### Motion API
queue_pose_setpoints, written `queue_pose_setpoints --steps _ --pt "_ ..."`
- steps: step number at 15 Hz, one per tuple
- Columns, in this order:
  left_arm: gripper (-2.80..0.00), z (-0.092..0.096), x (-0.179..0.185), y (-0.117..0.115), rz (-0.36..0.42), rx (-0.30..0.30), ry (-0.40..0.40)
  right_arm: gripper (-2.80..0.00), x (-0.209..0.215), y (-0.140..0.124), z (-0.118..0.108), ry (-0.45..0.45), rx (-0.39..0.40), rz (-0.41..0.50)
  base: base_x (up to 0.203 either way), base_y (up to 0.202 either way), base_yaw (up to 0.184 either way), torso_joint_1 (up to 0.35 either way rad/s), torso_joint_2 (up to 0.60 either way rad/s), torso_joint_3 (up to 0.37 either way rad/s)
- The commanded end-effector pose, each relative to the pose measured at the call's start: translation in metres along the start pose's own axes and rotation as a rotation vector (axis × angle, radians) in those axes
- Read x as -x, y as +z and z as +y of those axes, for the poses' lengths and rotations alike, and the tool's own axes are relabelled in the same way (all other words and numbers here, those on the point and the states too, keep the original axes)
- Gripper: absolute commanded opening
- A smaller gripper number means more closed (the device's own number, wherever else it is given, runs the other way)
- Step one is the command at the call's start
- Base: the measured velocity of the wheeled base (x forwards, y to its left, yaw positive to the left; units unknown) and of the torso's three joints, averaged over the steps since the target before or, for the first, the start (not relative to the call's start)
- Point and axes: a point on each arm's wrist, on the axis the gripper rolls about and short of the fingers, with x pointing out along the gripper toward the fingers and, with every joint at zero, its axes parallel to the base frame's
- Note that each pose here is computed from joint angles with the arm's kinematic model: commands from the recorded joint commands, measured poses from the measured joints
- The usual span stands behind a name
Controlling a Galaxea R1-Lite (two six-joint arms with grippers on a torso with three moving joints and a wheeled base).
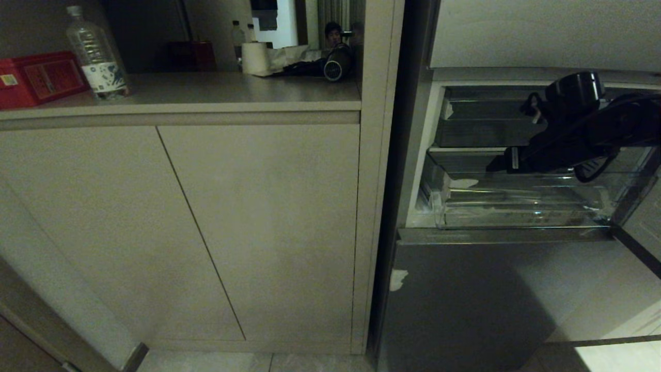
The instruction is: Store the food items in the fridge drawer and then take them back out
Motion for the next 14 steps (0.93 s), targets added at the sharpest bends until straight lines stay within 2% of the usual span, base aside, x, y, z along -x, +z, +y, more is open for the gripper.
queue_pose_setpoints --steps 1,4,7,14 --pt "-2.8 0.0 0.0 0.0 0.0 0.0 0.001 0.0 0.0 0.002 -0.001 -0.003 -0.004 0.001 0.0 0.0 0.0 0.0 0.0 0.0" --pt "-2.8 0.0 0.0 0.0 0.0 0.0 0.001 0.0 -0.014 0.002 0.0 -0.006 -0.007 -0.022 0.0 0.0 0.0 0.0 0.0 0.0" --pt "-2.8 0.0 0.0 0.0 0.0 0.0 0.001 0.0 -0.022 -0.004 -0.002 -0.019 -0.008 0.007 0.0 0.0 0.0 0.0 0.0 0.0" --pt "-2.8 0.0 0.0 0.0 0.0 0.0 0.001 0.0 0.019 -0.005 -0.006 -0.021 -0.036 0.092 0.0 0.0 0.0 0.0 0.0 0.0"
